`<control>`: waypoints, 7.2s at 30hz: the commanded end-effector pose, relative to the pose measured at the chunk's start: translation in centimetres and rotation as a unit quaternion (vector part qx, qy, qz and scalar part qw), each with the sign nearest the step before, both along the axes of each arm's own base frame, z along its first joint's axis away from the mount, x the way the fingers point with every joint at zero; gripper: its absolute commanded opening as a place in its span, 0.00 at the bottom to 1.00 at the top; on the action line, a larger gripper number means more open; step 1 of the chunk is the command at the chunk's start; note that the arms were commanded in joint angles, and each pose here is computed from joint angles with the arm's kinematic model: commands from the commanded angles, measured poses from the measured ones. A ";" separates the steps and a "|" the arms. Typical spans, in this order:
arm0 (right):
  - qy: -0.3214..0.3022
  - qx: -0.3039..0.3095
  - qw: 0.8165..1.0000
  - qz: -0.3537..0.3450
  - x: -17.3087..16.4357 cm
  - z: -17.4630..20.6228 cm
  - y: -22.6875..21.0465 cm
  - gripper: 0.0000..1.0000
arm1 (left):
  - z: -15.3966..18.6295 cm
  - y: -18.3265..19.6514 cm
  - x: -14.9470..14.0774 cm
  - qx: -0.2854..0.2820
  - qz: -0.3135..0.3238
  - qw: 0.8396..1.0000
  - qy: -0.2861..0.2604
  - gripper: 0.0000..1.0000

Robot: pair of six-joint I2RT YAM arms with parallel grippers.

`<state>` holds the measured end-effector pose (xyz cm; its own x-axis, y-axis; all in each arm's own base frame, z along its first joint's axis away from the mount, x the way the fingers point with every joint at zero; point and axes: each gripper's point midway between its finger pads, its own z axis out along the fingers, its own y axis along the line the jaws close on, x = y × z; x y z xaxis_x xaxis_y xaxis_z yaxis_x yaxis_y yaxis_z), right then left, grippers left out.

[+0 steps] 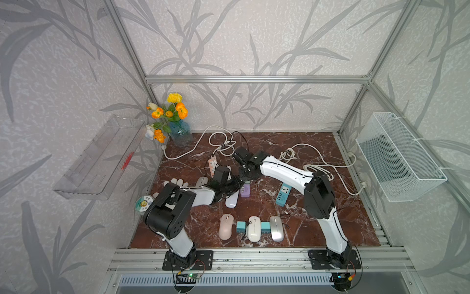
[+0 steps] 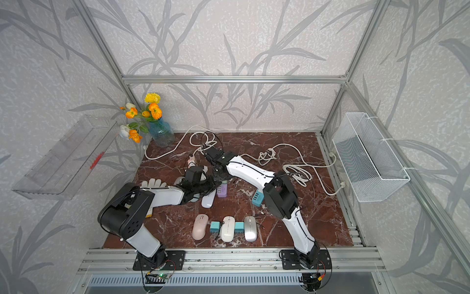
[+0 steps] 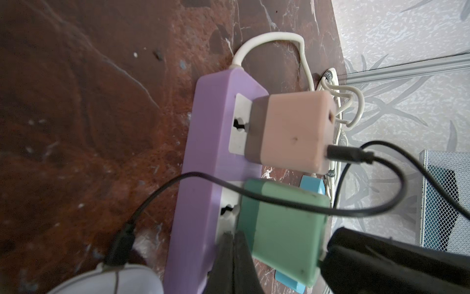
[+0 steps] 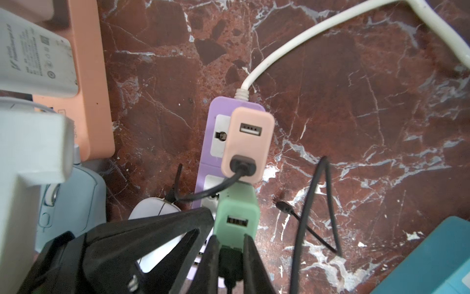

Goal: Unplug the wireless mouse
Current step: Remove the power cord from the plug, then place the power cord at the center of the board, then remove the plug from the socket, then place the plug at the center of the board.

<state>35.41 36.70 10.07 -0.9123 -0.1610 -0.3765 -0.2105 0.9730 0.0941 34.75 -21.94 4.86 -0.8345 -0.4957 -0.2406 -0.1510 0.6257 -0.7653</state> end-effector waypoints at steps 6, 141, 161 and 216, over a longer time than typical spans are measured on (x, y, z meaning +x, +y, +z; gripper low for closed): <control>-0.028 0.031 0.999 0.002 -0.3 4.7 -0.3 0.12 | -4.9 1.9 -2.8 0.063 0.001 0.994 0.086 0.00; 0.041 0.007 0.999 0.000 0.9 0.6 0.0 0.16 | -5.0 2.3 -2.6 0.088 -0.009 0.992 0.092 0.00; 0.010 0.027 1.000 -0.009 -0.3 5.8 -2.4 0.10 | -3.1 1.2 -1.7 0.063 -0.025 0.996 0.057 0.00; 0.140 0.185 0.972 0.040 -12.2 -7.4 -6.5 0.33 | 9.7 12.2 -7.2 0.291 0.031 0.953 -0.081 0.93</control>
